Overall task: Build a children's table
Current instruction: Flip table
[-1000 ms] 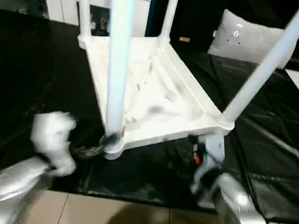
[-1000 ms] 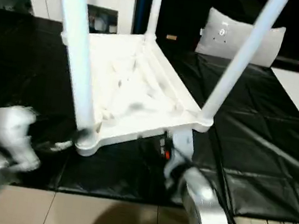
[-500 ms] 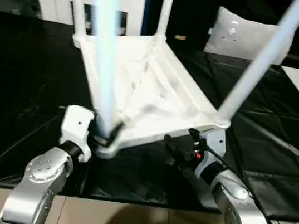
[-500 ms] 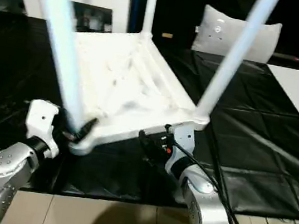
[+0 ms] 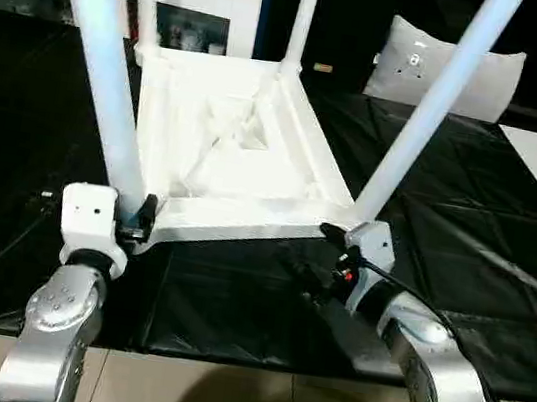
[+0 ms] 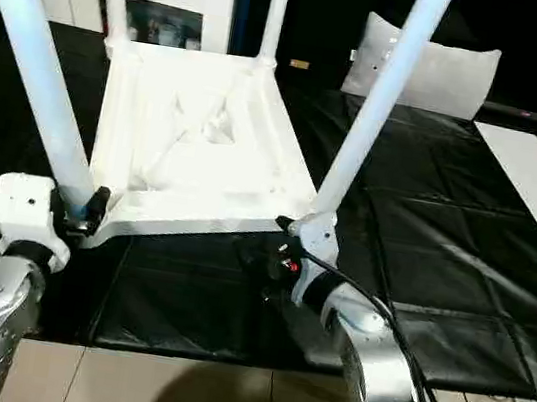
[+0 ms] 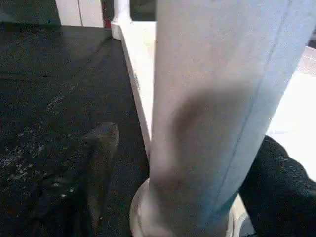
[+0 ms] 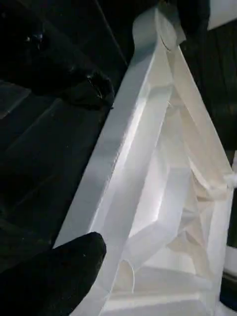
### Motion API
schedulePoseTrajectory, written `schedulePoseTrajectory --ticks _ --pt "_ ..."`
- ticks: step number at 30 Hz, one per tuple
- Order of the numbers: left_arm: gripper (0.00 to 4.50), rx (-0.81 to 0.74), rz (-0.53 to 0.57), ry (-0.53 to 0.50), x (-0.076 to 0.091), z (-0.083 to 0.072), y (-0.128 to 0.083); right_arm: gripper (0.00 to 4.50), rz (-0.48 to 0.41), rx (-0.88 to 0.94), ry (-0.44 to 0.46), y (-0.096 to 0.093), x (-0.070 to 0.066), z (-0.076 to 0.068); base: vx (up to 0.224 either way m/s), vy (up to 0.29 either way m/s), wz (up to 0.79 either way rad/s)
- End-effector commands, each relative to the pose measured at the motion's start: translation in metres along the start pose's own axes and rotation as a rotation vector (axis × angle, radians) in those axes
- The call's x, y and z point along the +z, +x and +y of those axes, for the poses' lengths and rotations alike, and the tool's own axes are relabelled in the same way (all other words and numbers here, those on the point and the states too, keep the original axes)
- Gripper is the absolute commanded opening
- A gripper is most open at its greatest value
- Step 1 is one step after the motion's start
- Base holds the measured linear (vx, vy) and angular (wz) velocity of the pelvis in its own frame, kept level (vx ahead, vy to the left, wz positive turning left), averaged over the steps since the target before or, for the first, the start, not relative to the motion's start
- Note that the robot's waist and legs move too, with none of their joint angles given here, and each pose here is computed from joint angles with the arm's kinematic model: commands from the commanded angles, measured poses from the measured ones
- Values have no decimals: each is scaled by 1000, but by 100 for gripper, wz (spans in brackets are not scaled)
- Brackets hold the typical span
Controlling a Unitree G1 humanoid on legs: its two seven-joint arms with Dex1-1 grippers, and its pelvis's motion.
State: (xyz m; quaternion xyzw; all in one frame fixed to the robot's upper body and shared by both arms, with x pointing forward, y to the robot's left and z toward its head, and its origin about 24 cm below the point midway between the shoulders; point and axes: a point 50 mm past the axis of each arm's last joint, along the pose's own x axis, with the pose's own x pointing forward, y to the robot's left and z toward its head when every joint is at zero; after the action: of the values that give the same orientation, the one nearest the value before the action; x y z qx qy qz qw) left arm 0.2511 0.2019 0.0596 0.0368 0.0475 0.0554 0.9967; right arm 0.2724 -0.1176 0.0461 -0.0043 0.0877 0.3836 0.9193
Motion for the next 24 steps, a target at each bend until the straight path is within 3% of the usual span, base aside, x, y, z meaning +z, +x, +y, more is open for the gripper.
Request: schedulePoseTrajectory --ticks 1,10,11,18,19,20,21,24 --pt "346 25 -14 5 3 4 3 450 -7 23 4 0 2 -2 0 0 0" --pt "279 2 -28 -19 6 -2 7 450 -32 100 50 1 7 -2 0 0 0" --pt "254 1 -25 -30 6 -2 7 450 -33 101 52 2 8 -2 0 0 0" --pt "213 -17 -11 -134 5 -6 8 450 -5 56 92 2 7 -9 0 0 0" --pt "211 -46 26 -246 4 -12 7 450 14 22 111 3 5 -13 0 0 0" --pt "211 -47 27 -250 4 -12 7 450 14 21 112 3 5 -13 0 0 0" --pt "207 -55 55 -362 3 -17 6 450 22 8 121 3 5 -15 0 0 0" --pt "207 -91 101 -493 1 -24 3 450 26 -13 129 3 5 -18 0 0 0"
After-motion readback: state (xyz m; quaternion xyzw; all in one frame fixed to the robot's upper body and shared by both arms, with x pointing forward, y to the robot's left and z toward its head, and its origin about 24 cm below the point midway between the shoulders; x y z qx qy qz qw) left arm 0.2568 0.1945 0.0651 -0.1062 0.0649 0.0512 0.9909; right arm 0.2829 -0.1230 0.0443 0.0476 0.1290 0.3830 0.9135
